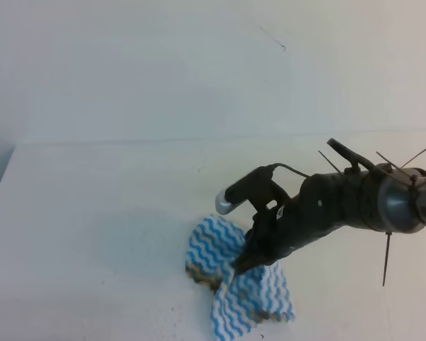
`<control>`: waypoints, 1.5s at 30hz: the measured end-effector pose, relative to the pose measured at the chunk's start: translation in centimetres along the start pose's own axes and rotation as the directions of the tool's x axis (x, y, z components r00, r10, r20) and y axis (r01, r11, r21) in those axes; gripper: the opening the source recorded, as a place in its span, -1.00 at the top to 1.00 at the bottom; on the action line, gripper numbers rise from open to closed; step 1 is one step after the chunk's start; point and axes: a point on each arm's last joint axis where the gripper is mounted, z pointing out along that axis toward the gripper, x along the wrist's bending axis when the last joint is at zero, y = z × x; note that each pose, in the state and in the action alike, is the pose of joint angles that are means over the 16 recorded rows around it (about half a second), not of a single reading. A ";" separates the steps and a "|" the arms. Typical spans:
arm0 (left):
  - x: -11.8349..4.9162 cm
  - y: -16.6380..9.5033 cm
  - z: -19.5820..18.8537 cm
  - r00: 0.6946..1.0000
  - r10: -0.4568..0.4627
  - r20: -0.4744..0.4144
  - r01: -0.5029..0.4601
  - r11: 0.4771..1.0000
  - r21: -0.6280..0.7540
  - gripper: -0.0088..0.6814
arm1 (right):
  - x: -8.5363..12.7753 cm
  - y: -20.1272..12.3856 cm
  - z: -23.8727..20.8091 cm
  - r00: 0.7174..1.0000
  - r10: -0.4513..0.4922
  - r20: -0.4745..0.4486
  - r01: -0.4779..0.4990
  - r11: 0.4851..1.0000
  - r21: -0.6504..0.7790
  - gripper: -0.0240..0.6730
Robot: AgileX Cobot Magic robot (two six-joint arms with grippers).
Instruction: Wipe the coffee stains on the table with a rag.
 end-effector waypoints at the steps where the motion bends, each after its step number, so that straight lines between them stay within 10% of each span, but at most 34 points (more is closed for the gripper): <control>1: 0.0 0.0 0.0 1.000 0.000 0.000 0.000 1.000 0.000 0.99 | -0.1 0.1 -0.2 1.000 -0.004 0.000 0.004 1.000 -0.001 0.93; 21: 0.0 0.0 0.0 1.000 0.002 0.000 -0.002 1.000 0.000 0.99 | 0.4 2.3 -1.3 0.997 0.054 -0.047 -0.057 0.995 -0.077 0.01; 35: 0.0 0.0 0.0 1.000 0.002 0.000 -0.002 1.000 0.000 0.99 | 0.5 3.7 0.9 0.995 0.015 -0.099 -0.019 0.999 -0.038 0.78; 45: 0.0 0.0 0.0 1.000 0.002 0.000 -0.002 1.000 0.000 0.99 | 1.6 1.2 2.4 0.977 0.031 -0.212 0.007 0.984 0.178 0.90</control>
